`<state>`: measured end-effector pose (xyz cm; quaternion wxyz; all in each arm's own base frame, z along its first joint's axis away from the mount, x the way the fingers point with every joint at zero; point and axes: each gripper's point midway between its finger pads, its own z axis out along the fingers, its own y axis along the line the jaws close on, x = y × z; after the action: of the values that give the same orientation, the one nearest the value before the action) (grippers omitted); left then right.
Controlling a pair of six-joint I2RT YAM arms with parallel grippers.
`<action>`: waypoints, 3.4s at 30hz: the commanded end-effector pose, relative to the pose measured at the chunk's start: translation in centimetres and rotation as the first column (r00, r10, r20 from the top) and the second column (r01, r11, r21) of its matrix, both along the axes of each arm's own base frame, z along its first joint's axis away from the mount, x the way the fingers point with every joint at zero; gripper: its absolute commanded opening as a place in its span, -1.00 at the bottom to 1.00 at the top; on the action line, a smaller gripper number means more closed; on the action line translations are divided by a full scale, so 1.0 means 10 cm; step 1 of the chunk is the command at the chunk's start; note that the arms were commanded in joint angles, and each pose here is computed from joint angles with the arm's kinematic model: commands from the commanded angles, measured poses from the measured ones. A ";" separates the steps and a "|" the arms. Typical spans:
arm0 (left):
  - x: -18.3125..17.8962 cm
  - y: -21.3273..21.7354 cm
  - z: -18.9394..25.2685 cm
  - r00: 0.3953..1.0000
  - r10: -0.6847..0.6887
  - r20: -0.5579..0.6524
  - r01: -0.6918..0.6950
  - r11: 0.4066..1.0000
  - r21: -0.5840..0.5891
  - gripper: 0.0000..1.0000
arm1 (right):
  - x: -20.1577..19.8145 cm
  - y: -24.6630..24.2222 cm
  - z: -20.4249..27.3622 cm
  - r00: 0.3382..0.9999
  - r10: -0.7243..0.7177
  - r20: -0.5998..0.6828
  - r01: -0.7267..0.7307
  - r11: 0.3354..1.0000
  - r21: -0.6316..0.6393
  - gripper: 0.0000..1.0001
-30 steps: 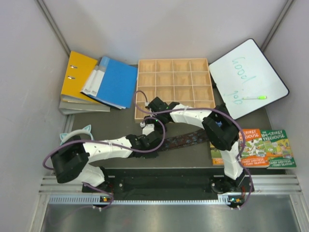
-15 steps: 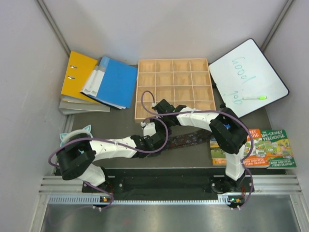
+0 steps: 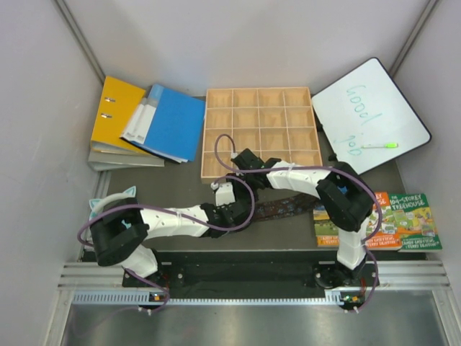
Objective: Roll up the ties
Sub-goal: Roll the tie at the center of the board.
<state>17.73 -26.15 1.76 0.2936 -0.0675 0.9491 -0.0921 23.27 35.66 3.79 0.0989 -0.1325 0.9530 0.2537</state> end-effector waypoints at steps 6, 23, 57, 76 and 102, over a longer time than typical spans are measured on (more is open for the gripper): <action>0.04 0.06 -0.16 0.999 0.022 0.023 -0.024 0.996 0.082 -0.70 | -0.48 0.01 0.48 0.995 0.081 -0.065 -0.073 0.990 0.122 0.16; -0.41 0.18 0.19 0.999 -0.041 -0.026 0.042 0.998 0.040 -0.19 | -0.14 0.06 0.75 0.998 0.032 0.050 -0.038 0.992 0.120 0.29; -0.09 0.76 1.09 0.994 -0.027 0.106 0.025 1.000 0.013 0.31 | -0.54 -0.27 0.75 0.998 -0.038 0.059 0.028 0.988 0.154 -0.04; -0.07 0.75 0.93 0.997 -0.013 0.075 0.019 0.996 -0.083 0.29 | -0.41 -0.34 0.09 0.995 -0.048 0.090 0.042 0.997 0.064 -0.17; 0.23 0.59 0.56 0.997 -0.056 0.059 0.070 0.965 -0.252 0.33 | -0.32 0.13 0.09 0.998 -0.023 0.057 0.003 0.941 0.339 -0.28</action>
<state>18.84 -18.58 6.81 0.2906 -0.0889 0.9361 -0.1772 19.62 36.09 4.49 0.1422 -0.1073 0.9043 0.3879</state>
